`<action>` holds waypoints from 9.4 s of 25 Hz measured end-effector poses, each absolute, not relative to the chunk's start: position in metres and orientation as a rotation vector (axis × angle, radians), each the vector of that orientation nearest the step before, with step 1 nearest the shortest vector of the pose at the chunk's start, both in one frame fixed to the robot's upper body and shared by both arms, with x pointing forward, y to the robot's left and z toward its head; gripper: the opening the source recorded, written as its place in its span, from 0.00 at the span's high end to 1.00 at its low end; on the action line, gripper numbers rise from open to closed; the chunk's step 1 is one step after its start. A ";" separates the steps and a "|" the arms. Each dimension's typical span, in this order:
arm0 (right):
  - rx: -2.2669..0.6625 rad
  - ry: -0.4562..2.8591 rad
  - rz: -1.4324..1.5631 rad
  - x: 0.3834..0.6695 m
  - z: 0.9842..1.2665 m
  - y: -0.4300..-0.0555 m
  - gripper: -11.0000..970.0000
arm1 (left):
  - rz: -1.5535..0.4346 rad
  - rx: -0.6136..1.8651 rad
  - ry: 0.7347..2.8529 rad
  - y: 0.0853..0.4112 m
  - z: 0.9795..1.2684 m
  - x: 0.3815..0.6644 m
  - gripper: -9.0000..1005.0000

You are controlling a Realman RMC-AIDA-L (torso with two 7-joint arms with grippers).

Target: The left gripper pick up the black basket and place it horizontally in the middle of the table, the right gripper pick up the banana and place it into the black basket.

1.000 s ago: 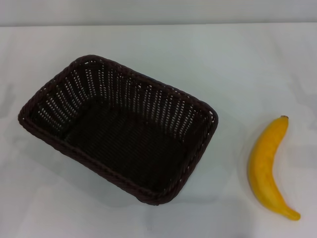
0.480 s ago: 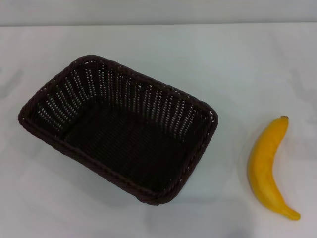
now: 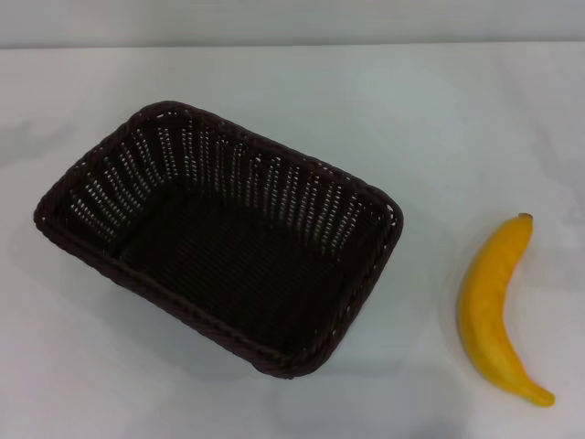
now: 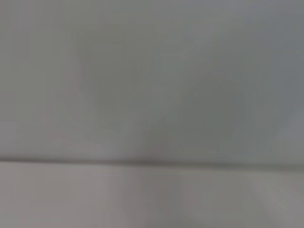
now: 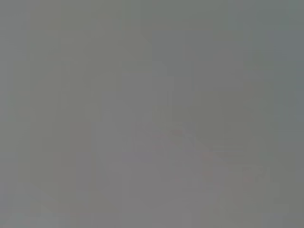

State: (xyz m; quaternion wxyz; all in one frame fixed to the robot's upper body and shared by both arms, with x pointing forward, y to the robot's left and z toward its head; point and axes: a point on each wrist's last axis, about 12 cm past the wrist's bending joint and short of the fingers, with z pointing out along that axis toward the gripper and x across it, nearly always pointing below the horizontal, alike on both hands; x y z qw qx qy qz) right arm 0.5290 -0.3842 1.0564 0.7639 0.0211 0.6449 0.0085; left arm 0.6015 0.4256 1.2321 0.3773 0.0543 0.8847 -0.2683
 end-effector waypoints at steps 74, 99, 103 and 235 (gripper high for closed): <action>0.053 1.372 0.036 0.536 1.063 -0.382 0.12 | -0.742 0.497 2.411 0.296 1.175 0.629 0.83; 0.033 1.391 -0.018 0.529 1.059 -0.387 0.12 | -0.803 0.119 2.654 0.286 1.189 0.630 0.83; 0.032 1.391 -0.019 0.529 1.059 -0.388 0.12 | -0.830 0.045 2.687 0.286 1.182 0.628 0.83; -0.580 2.793 0.436 0.577 1.213 -0.256 0.12 | -0.505 0.246 1.574 0.433 1.162 0.524 0.11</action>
